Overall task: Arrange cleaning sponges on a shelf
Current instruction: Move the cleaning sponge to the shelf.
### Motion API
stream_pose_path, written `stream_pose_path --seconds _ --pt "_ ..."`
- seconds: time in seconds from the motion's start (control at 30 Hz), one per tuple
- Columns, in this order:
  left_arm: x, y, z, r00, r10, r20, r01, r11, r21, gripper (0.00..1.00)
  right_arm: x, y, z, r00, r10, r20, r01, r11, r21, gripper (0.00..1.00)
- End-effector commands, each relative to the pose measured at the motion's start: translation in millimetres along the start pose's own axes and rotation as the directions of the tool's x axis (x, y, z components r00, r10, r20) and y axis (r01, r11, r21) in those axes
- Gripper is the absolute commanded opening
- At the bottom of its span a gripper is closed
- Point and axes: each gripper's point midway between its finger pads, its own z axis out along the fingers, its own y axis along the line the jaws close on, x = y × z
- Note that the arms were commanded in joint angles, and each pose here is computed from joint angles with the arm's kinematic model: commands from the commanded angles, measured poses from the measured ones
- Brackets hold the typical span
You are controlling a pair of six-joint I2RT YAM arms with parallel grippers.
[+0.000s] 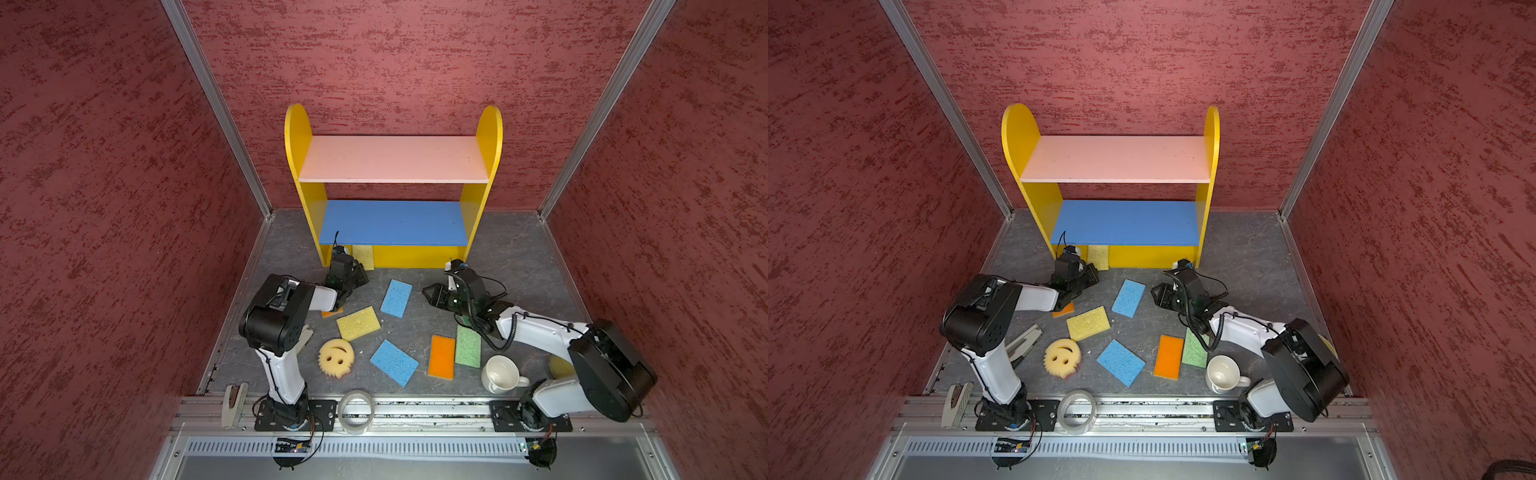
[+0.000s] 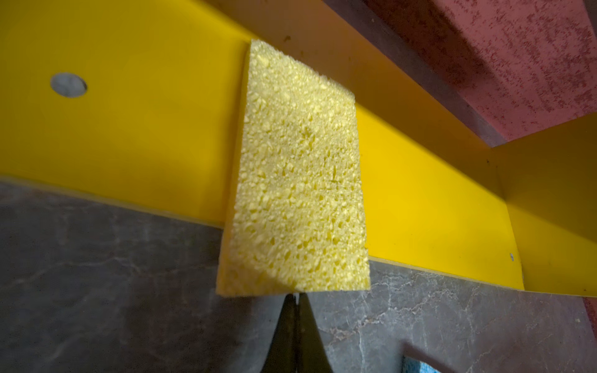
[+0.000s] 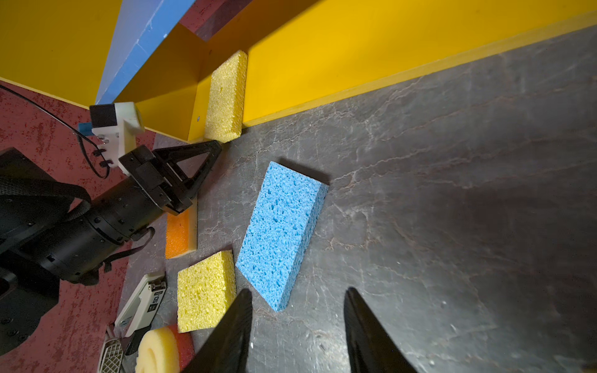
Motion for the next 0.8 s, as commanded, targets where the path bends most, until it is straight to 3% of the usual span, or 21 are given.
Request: stream_pose_path --seconds 0.0,0.3,0.77 --pt "-10.3 -5.8 7.9 1.000 -0.002 0.017 0.002 1.000 0.026 0.00 -4.9 5.3 5.6 1.000 0.000 0.008 0.000 1.000 -0.002 0.48" --pt "-5.2 -6.8 20.1 1.000 -0.015 -0.011 0.015 0.999 0.039 0.00 -4.2 2.5 10.6 1.000 -0.005 -0.002 0.005 1.000 0.011 0.48" --pt "-26.6 -10.5 9.2 0.992 0.010 0.124 -0.018 0.998 0.065 0.00 1.9 -0.6 16.8 1.000 0.007 -0.026 -0.006 1.000 0.010 0.48"
